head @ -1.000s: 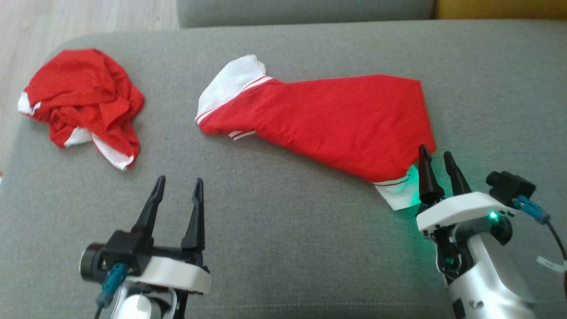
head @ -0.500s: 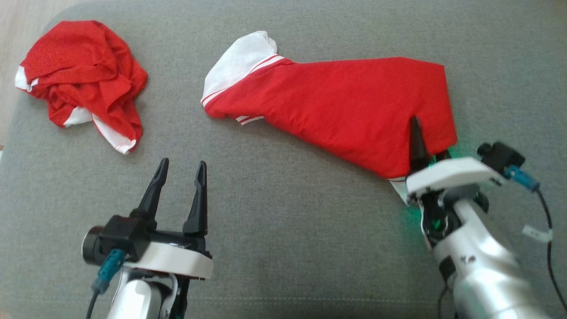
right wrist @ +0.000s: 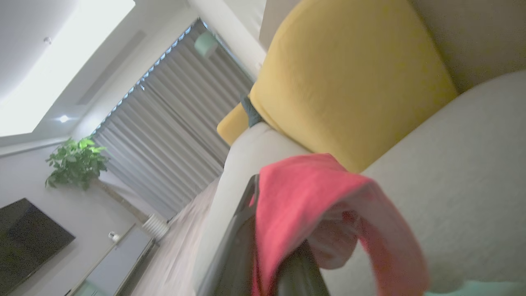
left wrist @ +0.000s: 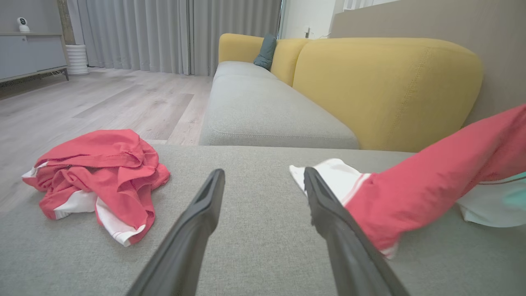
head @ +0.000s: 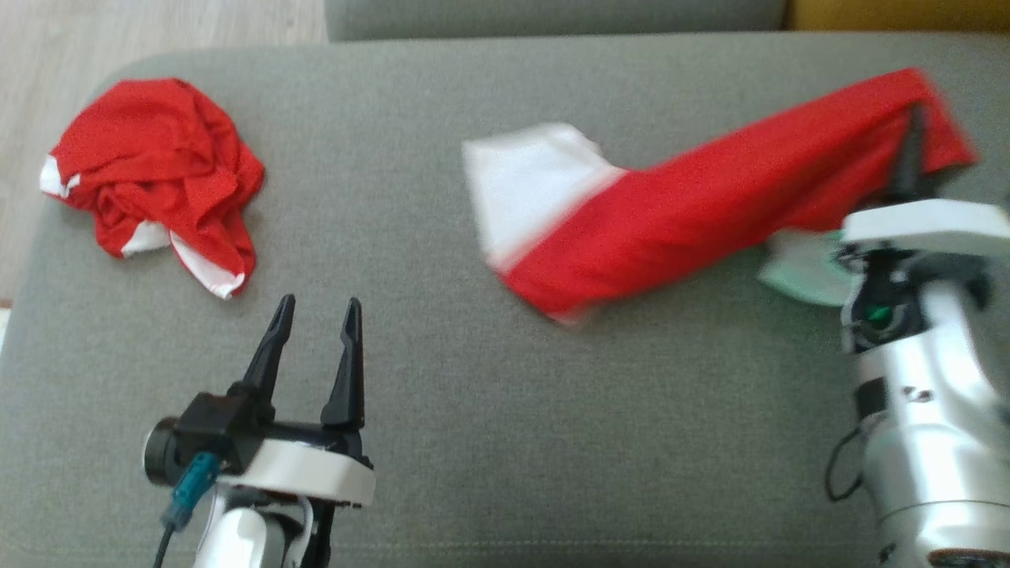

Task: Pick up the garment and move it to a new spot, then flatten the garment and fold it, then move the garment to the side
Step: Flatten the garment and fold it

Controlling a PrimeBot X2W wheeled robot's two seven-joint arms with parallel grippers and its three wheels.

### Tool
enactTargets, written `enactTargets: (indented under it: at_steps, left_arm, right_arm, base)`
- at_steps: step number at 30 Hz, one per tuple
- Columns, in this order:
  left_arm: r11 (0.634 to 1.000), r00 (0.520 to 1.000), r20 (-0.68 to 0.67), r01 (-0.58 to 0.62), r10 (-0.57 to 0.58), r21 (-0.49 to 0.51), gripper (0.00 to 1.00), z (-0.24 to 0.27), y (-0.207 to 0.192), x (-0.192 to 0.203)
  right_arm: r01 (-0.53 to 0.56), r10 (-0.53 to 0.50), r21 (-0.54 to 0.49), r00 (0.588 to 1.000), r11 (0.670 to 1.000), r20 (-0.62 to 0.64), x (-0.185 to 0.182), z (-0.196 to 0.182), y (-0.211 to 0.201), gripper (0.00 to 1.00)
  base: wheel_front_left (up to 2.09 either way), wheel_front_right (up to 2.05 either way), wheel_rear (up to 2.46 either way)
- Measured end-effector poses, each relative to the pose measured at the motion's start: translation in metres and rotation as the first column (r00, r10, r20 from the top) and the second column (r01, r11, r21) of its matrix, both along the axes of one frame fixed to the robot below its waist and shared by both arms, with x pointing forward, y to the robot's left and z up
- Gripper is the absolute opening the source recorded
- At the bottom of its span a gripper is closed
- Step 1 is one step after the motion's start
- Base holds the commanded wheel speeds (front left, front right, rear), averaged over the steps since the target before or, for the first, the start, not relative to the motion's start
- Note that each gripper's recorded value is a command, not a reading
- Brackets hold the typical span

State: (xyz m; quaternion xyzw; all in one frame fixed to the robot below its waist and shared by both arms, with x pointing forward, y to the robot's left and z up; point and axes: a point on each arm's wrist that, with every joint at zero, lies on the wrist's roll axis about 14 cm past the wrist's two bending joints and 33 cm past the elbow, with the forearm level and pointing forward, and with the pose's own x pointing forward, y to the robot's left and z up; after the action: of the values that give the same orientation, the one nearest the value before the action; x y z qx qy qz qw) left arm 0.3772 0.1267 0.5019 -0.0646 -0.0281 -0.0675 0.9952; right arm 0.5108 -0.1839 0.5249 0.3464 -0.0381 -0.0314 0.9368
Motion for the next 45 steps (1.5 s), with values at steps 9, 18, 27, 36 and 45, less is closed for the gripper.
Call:
enactTargets:
  at_steps: [9,18,27,36,45]
  left_arm:
    - [0.998,0.999,0.003,-0.031,0.032,-0.055,1.0,0.006,0.002,-0.025]
    - [0.994,0.998,0.021,-0.061,0.063,-0.085,1.0,0.014,0.006,-0.04]
    - [0.987,0.991,-0.027,-0.13,0.128,-0.095,1.0,0.001,0.022,-0.049]
    - [0.979,0.983,-0.048,-0.182,0.178,-0.093,1.0,-0.004,0.035,-0.052]
    - [0.983,0.988,-0.032,-0.153,0.151,-0.102,1.0,0.001,0.027,-0.046]
  right_arm:
    - [0.149,-0.08,-0.239,0.958,0.96,0.275,-0.011,0.112,-0.046,0.0]
    - [0.032,0.266,-0.567,0.86,0.823,0.435,-0.016,0.208,0.063,0.0]
    - [-0.504,0.593,-0.706,0.792,0.497,-0.148,-0.032,0.018,0.204,0.0]
    - [-0.686,0.711,-0.569,0.664,0.454,-0.233,-0.059,-0.033,0.252,1.0]
    - [-0.608,0.623,-0.62,0.746,0.496,-0.234,-0.027,-0.011,0.218,1.0]
  base:
    - [0.0,0.0,0.0]
    - [0.0,0.0,0.0]
    - [0.0,0.0,0.0]
    - [0.0,0.0,0.0]
    - [0.0,0.0,0.0]
